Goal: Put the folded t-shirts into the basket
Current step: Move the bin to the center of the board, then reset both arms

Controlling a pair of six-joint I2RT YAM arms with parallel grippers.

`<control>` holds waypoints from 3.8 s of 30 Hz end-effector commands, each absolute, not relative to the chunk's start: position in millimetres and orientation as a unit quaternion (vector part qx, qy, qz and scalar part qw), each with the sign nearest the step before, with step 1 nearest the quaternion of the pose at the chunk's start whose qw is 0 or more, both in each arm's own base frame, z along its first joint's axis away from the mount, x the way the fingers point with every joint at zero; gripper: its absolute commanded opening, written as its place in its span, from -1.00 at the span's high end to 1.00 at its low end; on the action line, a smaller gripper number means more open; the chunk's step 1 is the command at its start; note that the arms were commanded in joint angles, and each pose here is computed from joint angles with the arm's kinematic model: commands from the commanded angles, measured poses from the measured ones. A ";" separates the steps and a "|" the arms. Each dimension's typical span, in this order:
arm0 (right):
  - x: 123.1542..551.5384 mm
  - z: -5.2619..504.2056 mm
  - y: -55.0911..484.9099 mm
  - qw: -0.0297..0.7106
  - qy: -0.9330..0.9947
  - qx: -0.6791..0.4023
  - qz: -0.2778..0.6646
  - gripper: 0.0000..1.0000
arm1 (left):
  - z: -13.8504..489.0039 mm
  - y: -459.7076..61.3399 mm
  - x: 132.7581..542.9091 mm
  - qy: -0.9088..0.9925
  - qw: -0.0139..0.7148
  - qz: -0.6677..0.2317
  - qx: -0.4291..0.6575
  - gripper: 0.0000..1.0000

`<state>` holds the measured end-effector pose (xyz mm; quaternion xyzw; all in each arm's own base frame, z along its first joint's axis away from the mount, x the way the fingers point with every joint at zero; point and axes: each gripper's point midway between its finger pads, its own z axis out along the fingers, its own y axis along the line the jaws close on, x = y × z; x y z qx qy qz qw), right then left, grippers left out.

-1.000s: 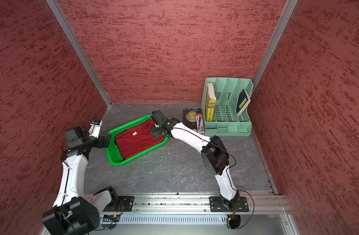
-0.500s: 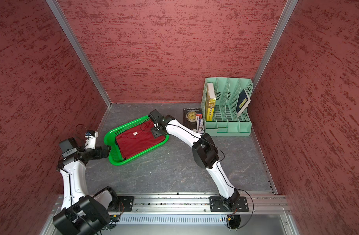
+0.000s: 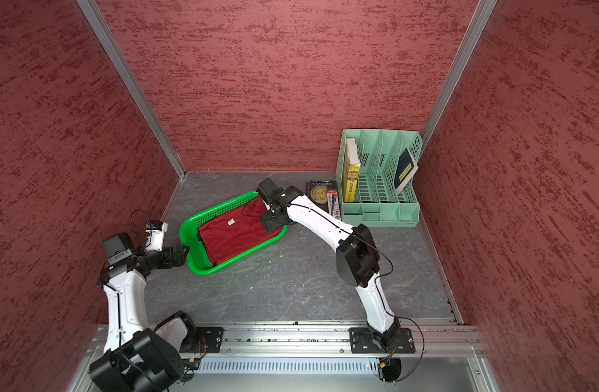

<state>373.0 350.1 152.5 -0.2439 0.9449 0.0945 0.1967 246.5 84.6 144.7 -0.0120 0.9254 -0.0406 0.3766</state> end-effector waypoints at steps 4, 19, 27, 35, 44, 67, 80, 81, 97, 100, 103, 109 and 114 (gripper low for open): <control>407.6 134.7 325.1 0.192 0.958 -0.199 0.071 -0.42 | 137.6 81.3 241.9 0.928 0.367 -0.053 -0.032 -0.99; 372.0 95.2 297.6 0.149 0.978 -0.112 0.094 0.41 | 178.8 60.7 244.6 0.908 0.406 -0.106 0.016 -0.99; 298.1 97.2 222.9 0.144 0.985 0.044 0.079 0.66 | 198.0 51.1 269.3 0.892 0.424 -0.153 0.037 -1.00; 237.8 101.4 142.1 0.186 0.957 0.215 0.054 0.70 | 137.3 16.3 286.9 0.919 0.365 -0.086 0.123 -1.00; 232.8 80.4 156.2 0.166 0.954 0.226 0.106 0.34 | 112.0 0.2 307.2 0.916 0.373 -0.101 0.109 -0.99; 270.8 204.1 75.5 0.564 0.825 0.007 -0.036 -0.96 | 146.3 -60.5 344.3 0.794 0.590 -0.094 0.112 -0.99; 347.3 171.5 39.2 0.700 0.708 -0.028 -0.092 -0.97 | 118.0 -9.1 393.9 0.779 0.625 -0.047 0.011 -0.99; 352.9 167.7 38.8 0.706 0.702 -0.038 -0.084 -0.97 | 119.7 -9.6 395.9 0.779 0.624 -0.052 0.014 -0.99; 402.7 116.4 -5.7 0.617 0.785 0.042 -0.015 -0.97 | 115.1 2.5 398.3 0.790 0.609 -0.076 -0.015 -0.99; 402.6 117.4 -6.4 0.619 0.784 0.042 -0.016 -0.97 | 115.0 5.0 399.8 0.791 0.609 -0.063 -0.021 -0.99; 402.8 117.7 -6.3 0.619 0.784 0.042 -0.016 -0.97 | 113.8 3.5 401.2 0.794 0.605 -0.052 -0.020 -0.99; 403.2 117.8 -4.3 0.619 0.784 0.038 -0.018 -0.97 | 114.0 3.7 401.3 0.794 0.606 -0.050 -0.021 -0.99; 403.4 117.3 -4.5 0.618 0.785 0.039 -0.020 -0.97 | 114.2 3.6 401.3 0.794 0.606 -0.050 -0.021 -0.99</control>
